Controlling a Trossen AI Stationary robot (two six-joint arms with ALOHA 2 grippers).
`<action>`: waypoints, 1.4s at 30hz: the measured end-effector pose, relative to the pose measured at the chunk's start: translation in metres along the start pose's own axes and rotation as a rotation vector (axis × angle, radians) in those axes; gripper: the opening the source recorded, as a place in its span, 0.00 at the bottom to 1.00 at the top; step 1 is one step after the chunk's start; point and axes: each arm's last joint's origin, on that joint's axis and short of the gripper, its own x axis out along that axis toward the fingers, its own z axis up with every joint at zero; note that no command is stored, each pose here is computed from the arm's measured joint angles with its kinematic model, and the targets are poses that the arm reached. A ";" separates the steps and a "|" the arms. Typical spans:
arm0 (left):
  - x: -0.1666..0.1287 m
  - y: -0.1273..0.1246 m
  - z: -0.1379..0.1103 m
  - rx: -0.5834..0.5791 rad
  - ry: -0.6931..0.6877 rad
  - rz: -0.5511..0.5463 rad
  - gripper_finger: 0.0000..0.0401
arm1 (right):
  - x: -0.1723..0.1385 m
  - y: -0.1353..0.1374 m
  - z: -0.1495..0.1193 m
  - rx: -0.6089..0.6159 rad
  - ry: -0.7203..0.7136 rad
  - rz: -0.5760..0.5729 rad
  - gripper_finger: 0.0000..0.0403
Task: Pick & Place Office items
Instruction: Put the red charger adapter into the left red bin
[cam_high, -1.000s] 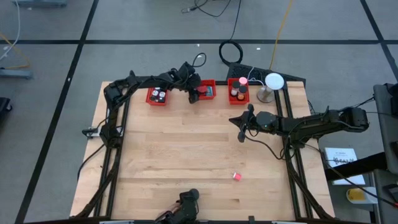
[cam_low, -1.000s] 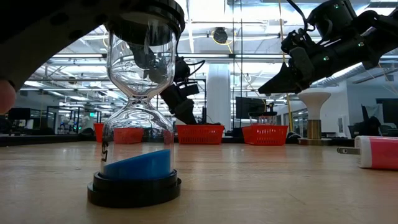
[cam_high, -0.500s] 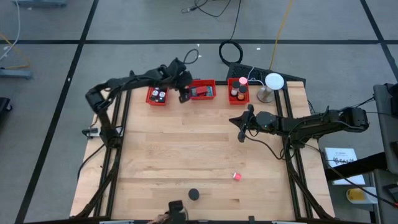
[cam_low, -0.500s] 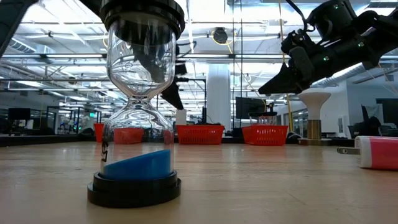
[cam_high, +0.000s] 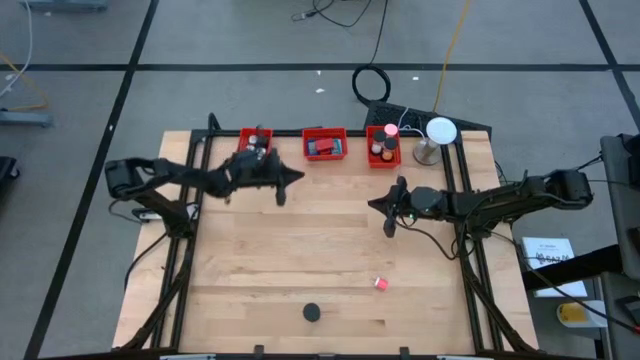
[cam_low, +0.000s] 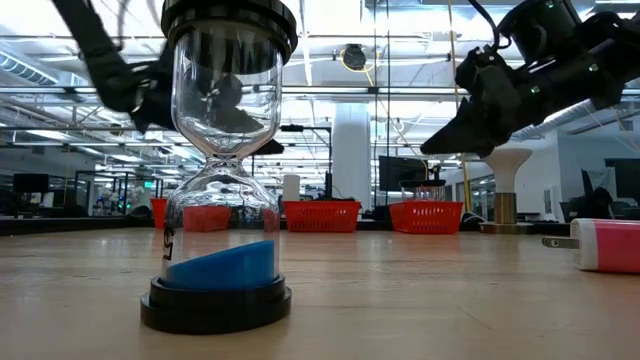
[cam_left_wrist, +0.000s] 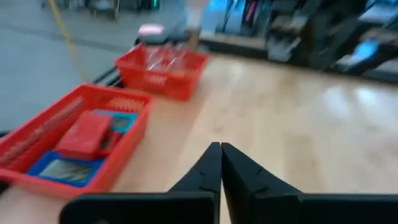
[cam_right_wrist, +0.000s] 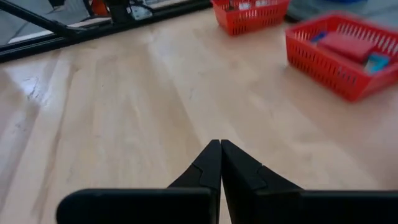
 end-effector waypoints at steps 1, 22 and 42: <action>-0.003 -0.006 -0.005 -0.009 -0.036 -0.015 0.01 | 0.000 0.001 -0.001 0.024 0.009 0.002 0.01; -0.015 -0.070 -0.024 0.054 -0.153 -0.116 0.01 | -0.025 0.089 -0.002 0.208 0.557 -0.155 0.10; -0.015 -0.068 -0.024 0.048 -0.157 -0.042 0.05 | -0.016 0.198 -0.025 0.195 0.901 -0.183 0.59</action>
